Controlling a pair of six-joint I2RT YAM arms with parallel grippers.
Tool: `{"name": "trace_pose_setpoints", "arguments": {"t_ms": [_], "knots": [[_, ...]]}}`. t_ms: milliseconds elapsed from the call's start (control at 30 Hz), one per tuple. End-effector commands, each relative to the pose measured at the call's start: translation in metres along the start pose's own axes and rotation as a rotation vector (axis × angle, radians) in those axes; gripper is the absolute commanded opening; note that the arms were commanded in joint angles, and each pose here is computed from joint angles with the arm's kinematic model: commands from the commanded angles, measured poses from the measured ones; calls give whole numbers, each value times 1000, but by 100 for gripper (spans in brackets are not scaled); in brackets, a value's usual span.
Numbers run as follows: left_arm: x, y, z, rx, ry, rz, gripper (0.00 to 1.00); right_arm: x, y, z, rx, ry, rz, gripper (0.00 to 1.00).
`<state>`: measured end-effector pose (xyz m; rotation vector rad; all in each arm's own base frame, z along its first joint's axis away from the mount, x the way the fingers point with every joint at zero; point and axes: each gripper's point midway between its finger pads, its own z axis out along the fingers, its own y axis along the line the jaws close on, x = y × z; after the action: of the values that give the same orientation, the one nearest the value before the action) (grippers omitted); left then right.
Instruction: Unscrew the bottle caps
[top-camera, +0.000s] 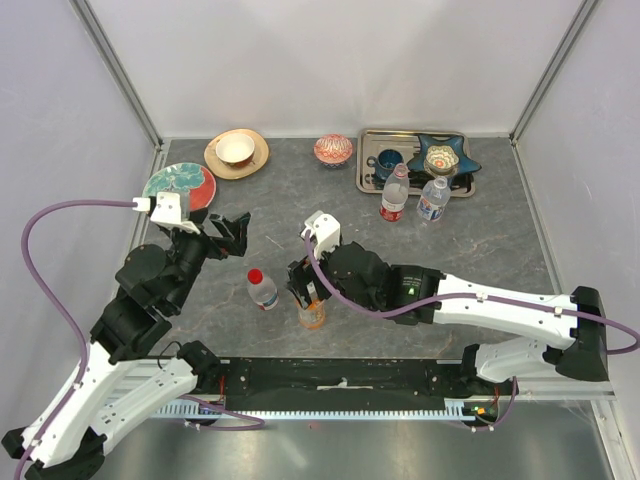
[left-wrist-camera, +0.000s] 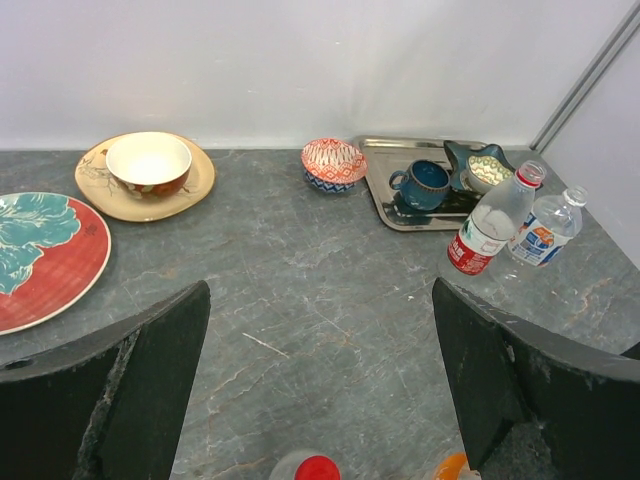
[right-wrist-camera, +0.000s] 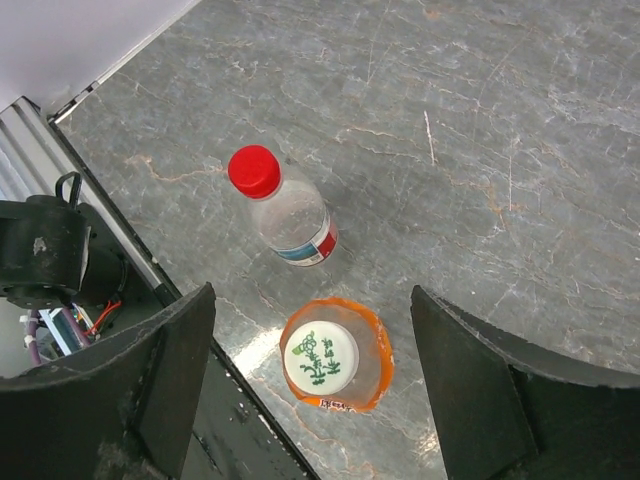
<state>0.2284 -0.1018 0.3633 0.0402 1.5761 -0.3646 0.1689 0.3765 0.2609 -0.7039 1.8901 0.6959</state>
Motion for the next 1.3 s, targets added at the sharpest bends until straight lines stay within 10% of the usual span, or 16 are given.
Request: {"name": "trace_pose_setpoints", "arguments": {"t_ms": [0,900,1267], "knots": [[3,4,0,-17,5,10,98,6,0,3,23,-7,30,85],[19,-5,5,19,49,-14,97,47,-5,6,37,63,36,48],[2,3,12,-36,-8,33,97,-67,-34,-66,156,-212,103,20]]}}
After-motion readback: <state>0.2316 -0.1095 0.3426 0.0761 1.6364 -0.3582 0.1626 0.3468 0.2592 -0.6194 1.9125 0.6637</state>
